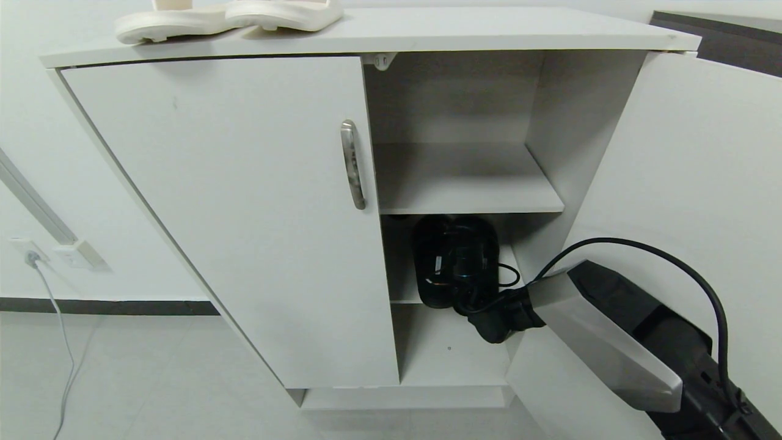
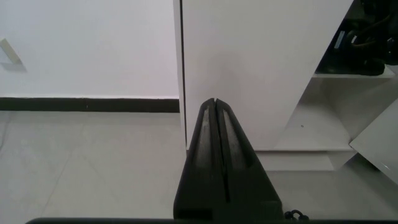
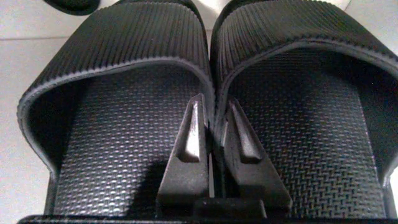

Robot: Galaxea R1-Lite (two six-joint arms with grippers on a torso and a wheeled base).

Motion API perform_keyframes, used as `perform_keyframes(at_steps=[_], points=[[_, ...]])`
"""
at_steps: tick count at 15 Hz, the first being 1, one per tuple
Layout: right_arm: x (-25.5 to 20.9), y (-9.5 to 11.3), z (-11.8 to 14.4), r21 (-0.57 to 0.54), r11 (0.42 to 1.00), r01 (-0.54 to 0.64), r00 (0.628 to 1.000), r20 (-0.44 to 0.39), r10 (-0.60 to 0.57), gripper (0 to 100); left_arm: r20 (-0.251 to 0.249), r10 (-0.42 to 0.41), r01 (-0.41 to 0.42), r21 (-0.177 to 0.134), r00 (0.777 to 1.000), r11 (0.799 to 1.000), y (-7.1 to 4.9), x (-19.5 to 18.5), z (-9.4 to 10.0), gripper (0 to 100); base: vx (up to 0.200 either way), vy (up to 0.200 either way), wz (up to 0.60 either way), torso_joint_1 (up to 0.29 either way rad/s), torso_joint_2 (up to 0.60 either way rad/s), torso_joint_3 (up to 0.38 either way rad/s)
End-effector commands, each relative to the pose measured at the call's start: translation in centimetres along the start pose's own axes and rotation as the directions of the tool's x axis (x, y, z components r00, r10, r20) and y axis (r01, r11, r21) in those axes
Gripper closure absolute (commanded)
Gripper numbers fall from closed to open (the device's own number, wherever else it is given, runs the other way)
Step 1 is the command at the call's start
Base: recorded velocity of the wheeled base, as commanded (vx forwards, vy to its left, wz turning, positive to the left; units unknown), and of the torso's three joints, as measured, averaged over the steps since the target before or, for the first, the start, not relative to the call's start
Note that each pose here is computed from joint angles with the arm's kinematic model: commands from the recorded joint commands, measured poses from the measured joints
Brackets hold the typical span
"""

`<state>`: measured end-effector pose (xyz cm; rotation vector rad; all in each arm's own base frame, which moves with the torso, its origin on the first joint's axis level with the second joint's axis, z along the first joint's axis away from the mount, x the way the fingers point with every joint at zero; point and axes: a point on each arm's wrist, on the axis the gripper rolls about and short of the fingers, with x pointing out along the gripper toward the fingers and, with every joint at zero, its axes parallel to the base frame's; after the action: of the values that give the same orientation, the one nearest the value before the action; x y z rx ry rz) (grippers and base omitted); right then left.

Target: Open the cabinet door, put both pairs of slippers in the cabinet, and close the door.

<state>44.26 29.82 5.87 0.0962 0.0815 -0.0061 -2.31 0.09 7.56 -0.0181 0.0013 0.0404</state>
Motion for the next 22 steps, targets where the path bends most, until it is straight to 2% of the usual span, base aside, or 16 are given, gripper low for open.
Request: perform_keyframes(at_steps=[1,11,12,17,22], points=[[0.2,0.0,-0.2,0.001,1.0,0.002,1.0,0.001,-0.002,100,-0.001,0.001,-0.001,0.0,1.0,1.0,0.0,0.0,0.0,100,0.0,0.0,0.0,0.0,0.0,0.0],[0.6,-0.1,-1.1,-0.005,1.0,0.007,1.0,-0.014,-0.007,100,-0.001,0.001,-0.001,0.0,1.0,1.0,0.0,0.0,0.0,100,0.0,0.0,0.0,0.0,0.0,0.0],[0.6,-0.1,-1.1,-0.006,1.0,0.007,1.0,-0.016,-0.008,0,-0.001,0.001,-0.001,0.0,1.0,1.0,0.0,0.0,0.0,100,0.0,0.0,0.0,0.0,0.0,0.0],[0.5,-0.1,-1.4,-0.024,1.0,0.014,0.999,-0.032,-0.015,0,-0.001,0.001,-0.001,0.0,1.0,1.0,0.0,0.0,0.0,100,0.0,0.0,0.0,0.0,0.0,0.0],[-3.5,-0.1,1.0,-0.03,0.999,-0.018,0.999,-0.036,0.017,0,-0.001,-0.002,0.002,0.003,1.0,1.0,0.0,0.0,0.0,100,0.0,0.0,0.0,0.0,0.0,0.0]])
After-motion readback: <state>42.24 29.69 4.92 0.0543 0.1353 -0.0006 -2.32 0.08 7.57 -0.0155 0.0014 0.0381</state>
